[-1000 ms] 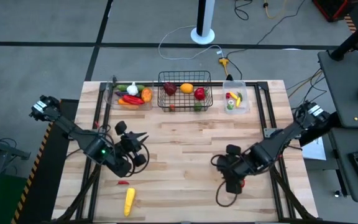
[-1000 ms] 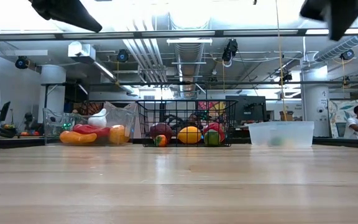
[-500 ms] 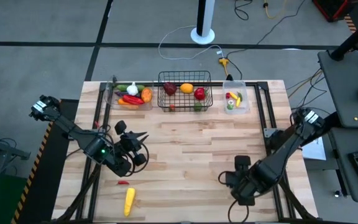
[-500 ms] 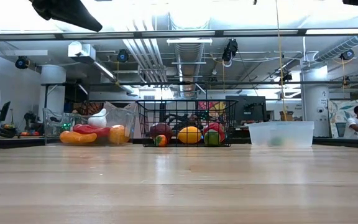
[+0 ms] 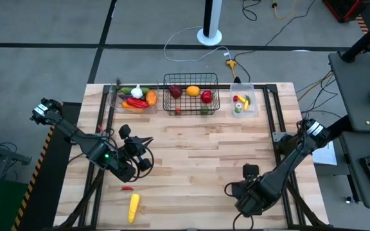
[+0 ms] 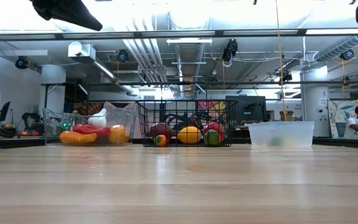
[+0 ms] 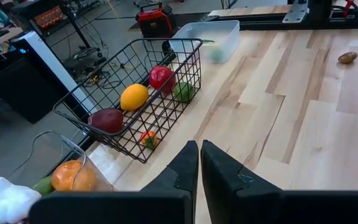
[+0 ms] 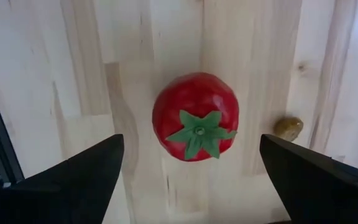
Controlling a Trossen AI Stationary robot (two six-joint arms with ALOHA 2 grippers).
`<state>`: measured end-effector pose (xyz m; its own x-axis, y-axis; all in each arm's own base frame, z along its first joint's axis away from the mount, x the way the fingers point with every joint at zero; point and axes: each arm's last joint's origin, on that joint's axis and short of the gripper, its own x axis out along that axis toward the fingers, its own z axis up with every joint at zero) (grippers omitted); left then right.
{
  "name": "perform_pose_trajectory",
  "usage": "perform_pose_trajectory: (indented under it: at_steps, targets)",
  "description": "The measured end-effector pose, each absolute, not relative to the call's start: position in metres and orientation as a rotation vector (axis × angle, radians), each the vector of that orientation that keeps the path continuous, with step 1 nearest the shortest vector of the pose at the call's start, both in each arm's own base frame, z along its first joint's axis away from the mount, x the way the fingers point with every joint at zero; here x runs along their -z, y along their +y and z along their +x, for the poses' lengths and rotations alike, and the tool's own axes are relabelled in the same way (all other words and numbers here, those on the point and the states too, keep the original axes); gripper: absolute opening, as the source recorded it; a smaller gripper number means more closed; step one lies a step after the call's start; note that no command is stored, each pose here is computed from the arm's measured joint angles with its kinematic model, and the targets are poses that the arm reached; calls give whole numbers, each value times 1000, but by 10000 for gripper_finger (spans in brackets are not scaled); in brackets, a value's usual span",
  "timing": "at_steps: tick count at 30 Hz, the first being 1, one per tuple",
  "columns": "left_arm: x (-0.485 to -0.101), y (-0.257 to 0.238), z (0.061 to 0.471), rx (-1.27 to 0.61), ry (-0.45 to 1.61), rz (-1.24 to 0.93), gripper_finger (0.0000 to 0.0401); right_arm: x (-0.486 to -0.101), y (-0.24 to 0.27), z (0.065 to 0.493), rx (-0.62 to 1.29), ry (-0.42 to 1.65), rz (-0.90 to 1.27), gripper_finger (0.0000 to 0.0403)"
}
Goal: Sort produce into baskets
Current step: Put the tomato into the wire basket
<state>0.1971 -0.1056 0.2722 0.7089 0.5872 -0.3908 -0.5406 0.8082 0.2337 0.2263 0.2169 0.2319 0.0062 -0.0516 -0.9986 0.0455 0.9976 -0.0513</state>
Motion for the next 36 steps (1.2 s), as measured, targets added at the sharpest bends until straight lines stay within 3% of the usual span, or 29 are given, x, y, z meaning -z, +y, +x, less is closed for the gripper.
perform_pose_trajectory:
  at_steps: [15, 36]
  targets:
    - [-273, -106, 197, -630, 460, 82, 3, -210, 212, 221, 86, 1623, -7, 370]
    - [-272, -106, 198, -631, 451, 66, 3, -167, 200, 222, 54, 1555, 21, 370]
